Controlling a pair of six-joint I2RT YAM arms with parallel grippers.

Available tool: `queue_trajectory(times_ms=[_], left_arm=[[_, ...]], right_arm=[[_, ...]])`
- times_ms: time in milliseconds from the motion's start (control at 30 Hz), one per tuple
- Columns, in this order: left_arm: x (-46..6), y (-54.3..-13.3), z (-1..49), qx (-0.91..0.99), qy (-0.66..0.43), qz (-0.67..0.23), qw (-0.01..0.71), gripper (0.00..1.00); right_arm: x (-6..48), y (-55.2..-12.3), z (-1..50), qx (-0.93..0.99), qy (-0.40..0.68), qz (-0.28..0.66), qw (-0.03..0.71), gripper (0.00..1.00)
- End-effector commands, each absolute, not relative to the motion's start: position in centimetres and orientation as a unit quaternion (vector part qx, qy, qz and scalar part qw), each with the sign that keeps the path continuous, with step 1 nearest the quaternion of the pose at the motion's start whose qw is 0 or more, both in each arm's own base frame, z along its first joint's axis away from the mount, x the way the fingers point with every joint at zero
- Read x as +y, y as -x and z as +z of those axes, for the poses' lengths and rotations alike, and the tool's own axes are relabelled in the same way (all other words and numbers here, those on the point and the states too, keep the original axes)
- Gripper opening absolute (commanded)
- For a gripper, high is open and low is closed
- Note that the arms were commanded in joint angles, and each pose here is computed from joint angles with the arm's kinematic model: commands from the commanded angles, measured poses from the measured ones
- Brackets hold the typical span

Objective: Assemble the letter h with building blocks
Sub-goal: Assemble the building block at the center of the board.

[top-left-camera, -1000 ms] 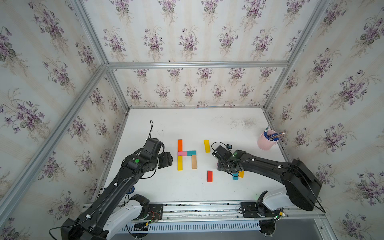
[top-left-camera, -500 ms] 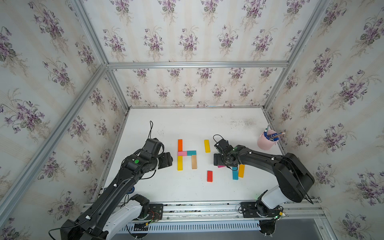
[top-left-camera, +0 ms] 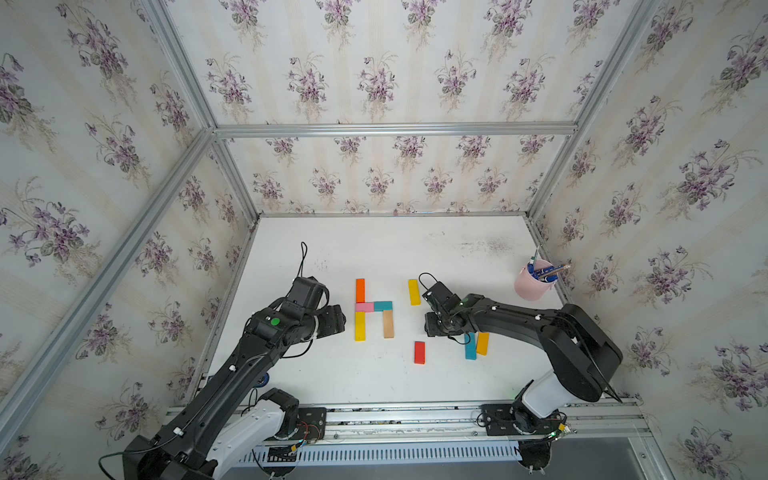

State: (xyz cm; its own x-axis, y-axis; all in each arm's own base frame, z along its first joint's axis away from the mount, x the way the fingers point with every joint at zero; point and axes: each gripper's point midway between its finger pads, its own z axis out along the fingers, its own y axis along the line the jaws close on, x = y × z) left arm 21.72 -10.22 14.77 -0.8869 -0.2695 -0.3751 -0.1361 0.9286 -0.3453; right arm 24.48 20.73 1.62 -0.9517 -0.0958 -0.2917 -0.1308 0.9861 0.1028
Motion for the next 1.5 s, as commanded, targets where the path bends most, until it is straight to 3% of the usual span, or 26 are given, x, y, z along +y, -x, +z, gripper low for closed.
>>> queue_trajectory(times_ms=[0,667,1467], left_arm=[[-10.3,-22.1,15.3,0.955,0.106,-0.161,0.225,0.78],[-10.1,-22.2,15.4,0.957,0.101,-0.155,0.224,0.78],[-10.2,-22.2,15.1,0.958,0.104,-0.155,0.219,0.78]], right_arm=[[20.2,-24.0,1.0,0.991,0.049,0.029,0.125,0.45],[23.7,-28.7,0.7,0.991,0.009,0.002,0.137,0.44],[22.9,-29.3,0.9,0.990,0.012,0.009,0.142,0.45]])
